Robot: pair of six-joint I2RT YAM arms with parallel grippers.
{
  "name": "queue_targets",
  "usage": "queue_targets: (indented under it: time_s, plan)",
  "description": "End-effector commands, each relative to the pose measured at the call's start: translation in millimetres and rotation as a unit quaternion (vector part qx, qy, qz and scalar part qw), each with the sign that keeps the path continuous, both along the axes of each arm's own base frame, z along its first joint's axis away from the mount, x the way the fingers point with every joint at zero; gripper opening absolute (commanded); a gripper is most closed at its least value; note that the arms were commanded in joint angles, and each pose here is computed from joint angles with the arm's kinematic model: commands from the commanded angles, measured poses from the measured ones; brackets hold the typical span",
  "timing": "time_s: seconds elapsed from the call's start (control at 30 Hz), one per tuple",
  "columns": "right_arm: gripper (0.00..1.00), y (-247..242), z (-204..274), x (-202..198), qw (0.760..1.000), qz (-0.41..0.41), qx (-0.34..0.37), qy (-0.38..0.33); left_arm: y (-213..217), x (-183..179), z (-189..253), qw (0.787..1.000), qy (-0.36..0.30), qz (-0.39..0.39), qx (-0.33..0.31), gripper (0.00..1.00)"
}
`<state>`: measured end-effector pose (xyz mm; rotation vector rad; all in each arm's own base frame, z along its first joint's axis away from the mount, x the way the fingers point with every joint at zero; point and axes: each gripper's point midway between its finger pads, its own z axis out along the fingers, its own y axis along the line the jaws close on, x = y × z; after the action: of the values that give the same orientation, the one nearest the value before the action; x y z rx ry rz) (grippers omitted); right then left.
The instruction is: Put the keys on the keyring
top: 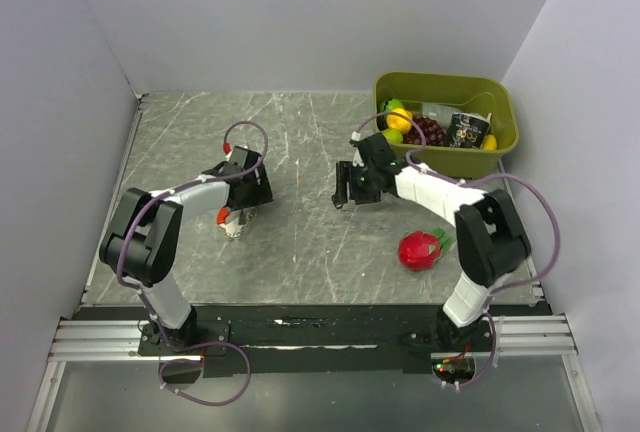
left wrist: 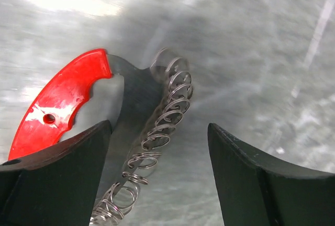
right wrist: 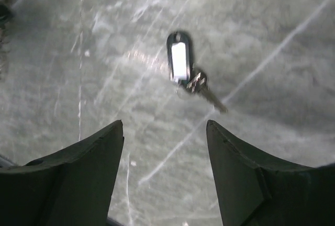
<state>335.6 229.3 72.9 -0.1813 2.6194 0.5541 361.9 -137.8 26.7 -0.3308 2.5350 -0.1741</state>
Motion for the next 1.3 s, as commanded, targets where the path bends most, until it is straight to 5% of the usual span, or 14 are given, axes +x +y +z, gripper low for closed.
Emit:
queue_targets:
  time_s: [0.0,0.37,0.6,0.9,1.07,1.27]
  plan:
    - [0.73,0,51,4,0.996,0.009,0.038,-0.084,-40,-23,3,0.998,0.014,-0.040,-0.052,0.80]
    - [0.80,10,160,-21,0.984,0.038,0.119,-0.129,-23,-14,90,1.000,-0.010,-0.012,-0.013,0.91]
    - [0.98,-6,225,-58,0.954,0.054,0.162,-0.245,-40,-42,168,0.987,-0.093,-0.038,-0.128,0.97]
    - [1.00,-31,182,-103,0.962,0.048,0.153,-0.223,-31,-79,138,0.987,-0.073,-0.050,-0.136,1.00]
    - [1.00,-35,142,-104,0.961,0.005,0.173,-0.214,-8,-70,98,0.992,-0.076,0.028,-0.095,0.98]
    - [1.00,-28,115,-99,0.976,0.019,0.145,-0.162,-8,-51,78,0.997,-0.054,0.025,-0.053,0.98]
